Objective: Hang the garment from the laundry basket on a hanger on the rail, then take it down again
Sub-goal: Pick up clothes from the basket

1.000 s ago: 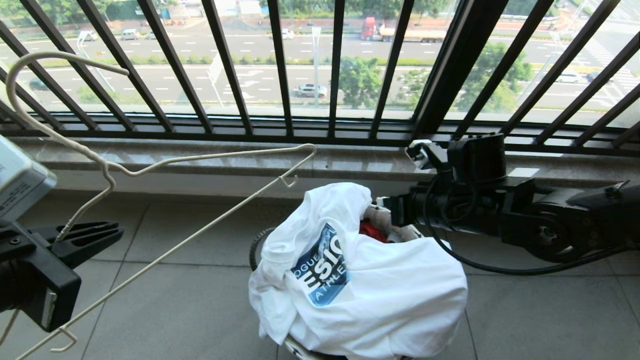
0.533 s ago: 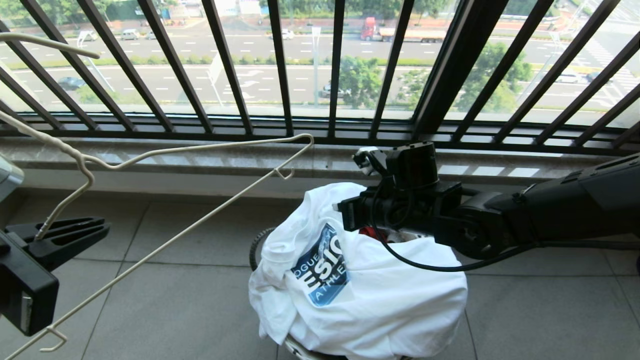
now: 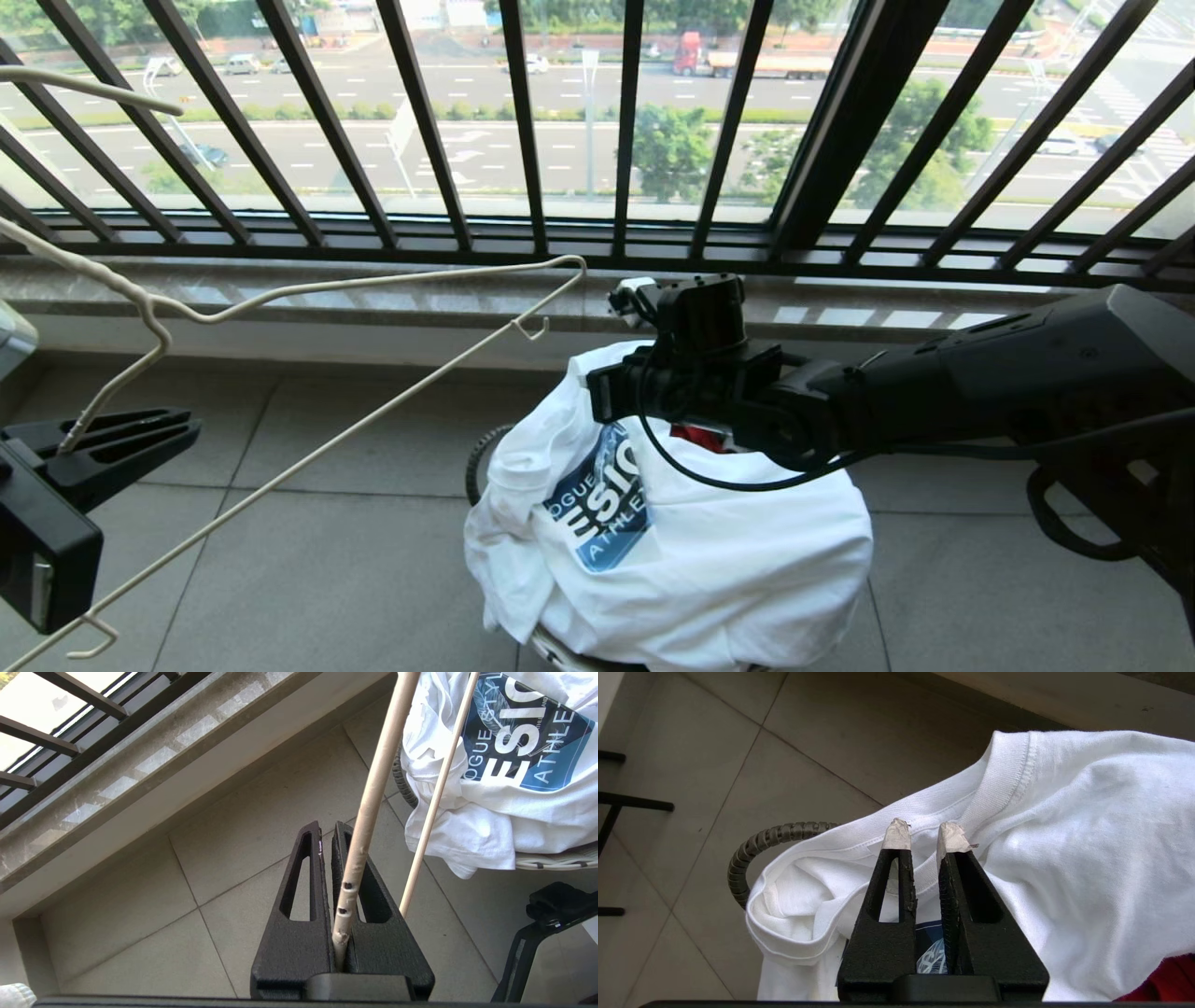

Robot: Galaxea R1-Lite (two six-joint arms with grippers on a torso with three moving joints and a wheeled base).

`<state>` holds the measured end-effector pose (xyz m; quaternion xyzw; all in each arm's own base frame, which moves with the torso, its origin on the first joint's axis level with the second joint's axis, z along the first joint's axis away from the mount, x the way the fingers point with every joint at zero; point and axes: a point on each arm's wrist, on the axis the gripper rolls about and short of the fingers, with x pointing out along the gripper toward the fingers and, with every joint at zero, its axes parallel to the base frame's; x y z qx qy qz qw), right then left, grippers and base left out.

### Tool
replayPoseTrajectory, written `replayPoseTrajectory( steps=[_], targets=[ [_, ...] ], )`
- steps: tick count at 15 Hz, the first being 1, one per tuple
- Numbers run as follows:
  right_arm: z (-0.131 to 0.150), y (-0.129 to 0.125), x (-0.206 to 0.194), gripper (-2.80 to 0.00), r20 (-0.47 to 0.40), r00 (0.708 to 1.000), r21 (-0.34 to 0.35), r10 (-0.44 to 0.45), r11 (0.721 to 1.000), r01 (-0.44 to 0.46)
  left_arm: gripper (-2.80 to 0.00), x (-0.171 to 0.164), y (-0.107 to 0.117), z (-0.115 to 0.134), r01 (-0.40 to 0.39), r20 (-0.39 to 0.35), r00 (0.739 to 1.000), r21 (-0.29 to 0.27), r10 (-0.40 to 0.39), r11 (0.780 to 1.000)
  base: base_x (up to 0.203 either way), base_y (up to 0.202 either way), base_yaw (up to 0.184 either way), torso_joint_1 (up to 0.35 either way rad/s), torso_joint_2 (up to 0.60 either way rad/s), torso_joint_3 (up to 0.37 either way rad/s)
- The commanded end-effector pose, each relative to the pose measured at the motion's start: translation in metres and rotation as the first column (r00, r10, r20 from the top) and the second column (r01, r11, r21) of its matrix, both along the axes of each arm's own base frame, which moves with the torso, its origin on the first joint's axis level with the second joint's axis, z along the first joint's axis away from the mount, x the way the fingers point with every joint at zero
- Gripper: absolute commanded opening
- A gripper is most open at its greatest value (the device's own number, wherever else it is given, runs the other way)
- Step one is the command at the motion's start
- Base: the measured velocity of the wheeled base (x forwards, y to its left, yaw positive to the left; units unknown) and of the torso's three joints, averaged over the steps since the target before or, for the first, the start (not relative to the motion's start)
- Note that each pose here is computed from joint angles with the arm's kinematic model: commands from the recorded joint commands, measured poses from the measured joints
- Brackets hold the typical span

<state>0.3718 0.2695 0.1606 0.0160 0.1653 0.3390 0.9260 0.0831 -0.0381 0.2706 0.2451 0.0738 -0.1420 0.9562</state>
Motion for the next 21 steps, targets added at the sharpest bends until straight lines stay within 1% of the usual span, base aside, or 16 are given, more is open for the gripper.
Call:
replayPoseTrajectory(
  steps=[1,3,6,10,11,12,14,16,19,21],
  targets=[
    [-0.013,0.015,0.008,0.00,0.010,1.000,-0.013,0.003,1.000,-0.003,-2.80,0.001,0.000,-0.001,-0.001,-0.004,1.000,0.004,0.001,1.000,0.000,0.000,0.000,0.000,0.00,0.000],
    [-0.023,0.023,0.017,0.00,0.065,0.997,-0.076,-0.036,0.996,0.041,-2.80,0.000,0.000,-0.001,-0.001,-0.003,1.000,0.004,0.001,1.000,0.000,0.000,0.000,0.000,0.00,0.000],
    [-0.032,0.029,0.029,0.00,0.154,0.985,-0.166,-0.082,0.980,0.108,-2.80,-0.001,0.001,0.000,-0.001,0.003,1.000,0.002,0.001,1.000,0.000,0.000,0.000,0.000,0.00,0.000],
    [-0.040,0.032,0.035,0.00,0.245,0.966,-0.284,-0.079,0.947,0.150,-2.80,-0.005,0.003,0.001,-0.001,0.017,1.000,-0.003,0.001,1.000,0.000,0.000,0.000,0.000,0.00,0.000],
    [-0.041,0.033,0.037,0.00,0.275,0.958,-0.300,-0.079,0.940,0.164,-2.80,-0.005,0.003,0.001,-0.001,0.017,1.000,-0.003,0.001,1.000,0.000,0.000,0.000,0.000,0.00,0.000],
    [-0.043,0.034,0.039,0.00,0.299,0.951,-0.301,-0.079,0.938,0.172,-2.80,-0.005,0.003,0.001,-0.001,0.018,1.000,-0.004,0.001,1.000,0.000,0.000,0.000,0.000,0.00,0.000],
    [-0.044,0.034,0.040,0.00,0.328,0.940,-0.324,-0.089,0.925,0.200,-2.80,-0.005,0.003,0.001,-0.001,0.018,1.000,-0.004,0.001,1.000,0.000,0.000,0.000,0.000,0.00,0.000],
    [-0.046,0.034,0.042,0.00,0.357,0.929,-0.365,-0.099,0.900,0.236,-2.80,-0.005,0.003,0.001,-0.001,0.018,1.000,-0.004,0.001,1.000,0.000,0.000,0.000,0.000,0.00,0.000],
    [-0.048,0.040,0.050,0.00,0.421,0.898,-0.409,-0.130,0.856,0.316,-2.80,-0.007,0.004,0.002,-0.001,0.026,1.000,-0.008,0.001,1.000,0.000,0.000,0.000,0.000,0.00,0.000],
    [-0.045,0.041,0.051,0.00,0.435,0.891,-0.414,-0.130,0.850,0.326,-2.80,-0.008,0.004,0.002,-0.001,0.028,1.000,-0.009,0.001,1.000,0.000,0.000,0.000,0.000,0.00,0.000]
  ],
)
